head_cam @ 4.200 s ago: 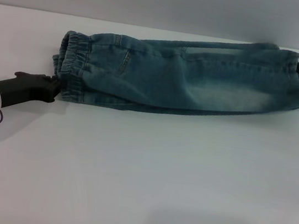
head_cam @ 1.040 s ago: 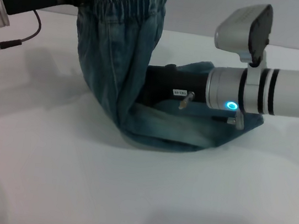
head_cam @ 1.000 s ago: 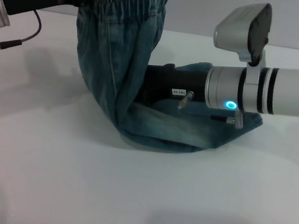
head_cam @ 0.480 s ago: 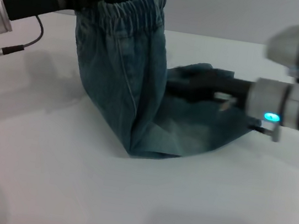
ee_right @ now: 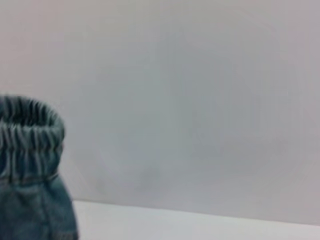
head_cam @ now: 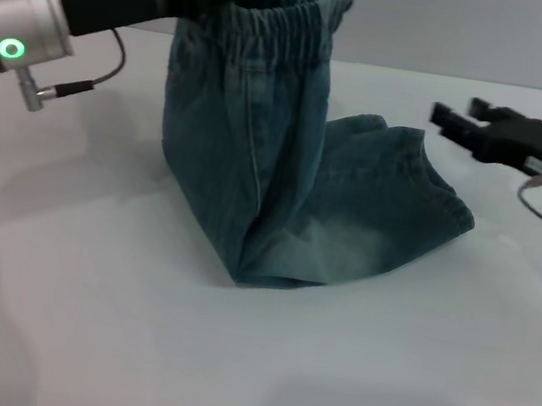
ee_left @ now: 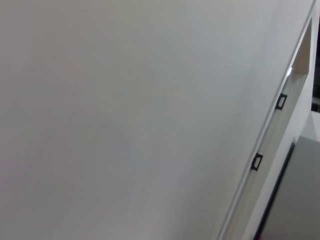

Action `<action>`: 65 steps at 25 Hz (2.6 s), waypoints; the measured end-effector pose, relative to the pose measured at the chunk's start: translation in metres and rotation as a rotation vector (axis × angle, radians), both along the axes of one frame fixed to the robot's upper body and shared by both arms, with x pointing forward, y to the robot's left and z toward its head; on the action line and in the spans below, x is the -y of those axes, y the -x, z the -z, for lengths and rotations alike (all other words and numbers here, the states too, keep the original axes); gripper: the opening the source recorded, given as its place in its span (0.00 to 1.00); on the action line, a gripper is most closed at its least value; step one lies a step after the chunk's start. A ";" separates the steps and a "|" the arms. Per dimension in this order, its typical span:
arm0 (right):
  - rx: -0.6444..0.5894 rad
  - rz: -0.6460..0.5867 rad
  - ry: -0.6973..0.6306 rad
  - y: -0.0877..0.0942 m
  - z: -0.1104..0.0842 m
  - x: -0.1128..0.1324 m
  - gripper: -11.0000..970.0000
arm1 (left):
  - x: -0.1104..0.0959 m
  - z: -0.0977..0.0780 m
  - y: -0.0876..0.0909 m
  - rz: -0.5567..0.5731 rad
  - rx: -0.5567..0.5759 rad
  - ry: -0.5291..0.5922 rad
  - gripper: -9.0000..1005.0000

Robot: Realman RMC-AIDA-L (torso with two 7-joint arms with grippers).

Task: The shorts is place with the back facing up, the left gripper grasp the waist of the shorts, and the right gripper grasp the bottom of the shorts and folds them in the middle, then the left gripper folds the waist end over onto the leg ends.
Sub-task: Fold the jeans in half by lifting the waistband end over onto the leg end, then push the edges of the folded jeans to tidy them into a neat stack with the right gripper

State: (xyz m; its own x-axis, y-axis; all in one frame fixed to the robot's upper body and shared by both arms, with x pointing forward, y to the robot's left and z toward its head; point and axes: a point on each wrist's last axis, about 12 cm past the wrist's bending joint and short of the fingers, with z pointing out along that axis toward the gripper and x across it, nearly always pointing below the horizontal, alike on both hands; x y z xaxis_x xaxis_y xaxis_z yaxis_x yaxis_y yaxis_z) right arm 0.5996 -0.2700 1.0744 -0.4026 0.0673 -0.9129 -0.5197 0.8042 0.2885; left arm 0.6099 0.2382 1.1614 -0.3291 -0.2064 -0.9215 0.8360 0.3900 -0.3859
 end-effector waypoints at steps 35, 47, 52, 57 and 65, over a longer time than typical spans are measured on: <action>0.042 0.093 -0.011 0.008 0.000 0.031 0.68 | 0.036 0.010 -0.009 -0.002 0.008 0.046 0.48; 0.203 -0.387 -0.157 0.024 -0.057 0.008 0.67 | -0.036 0.040 0.032 -0.286 0.166 0.125 0.82; 0.078 -0.674 -0.122 0.029 -0.063 -0.023 0.67 | -0.060 0.051 0.050 -0.379 0.162 0.141 0.81; -0.008 -0.785 -0.064 0.035 -0.054 -0.045 0.68 | -0.069 0.058 0.059 -0.413 0.148 0.136 0.81; -0.133 -0.841 0.046 0.036 -0.028 -0.073 0.68 | -0.067 0.071 0.067 -0.426 0.119 0.120 0.81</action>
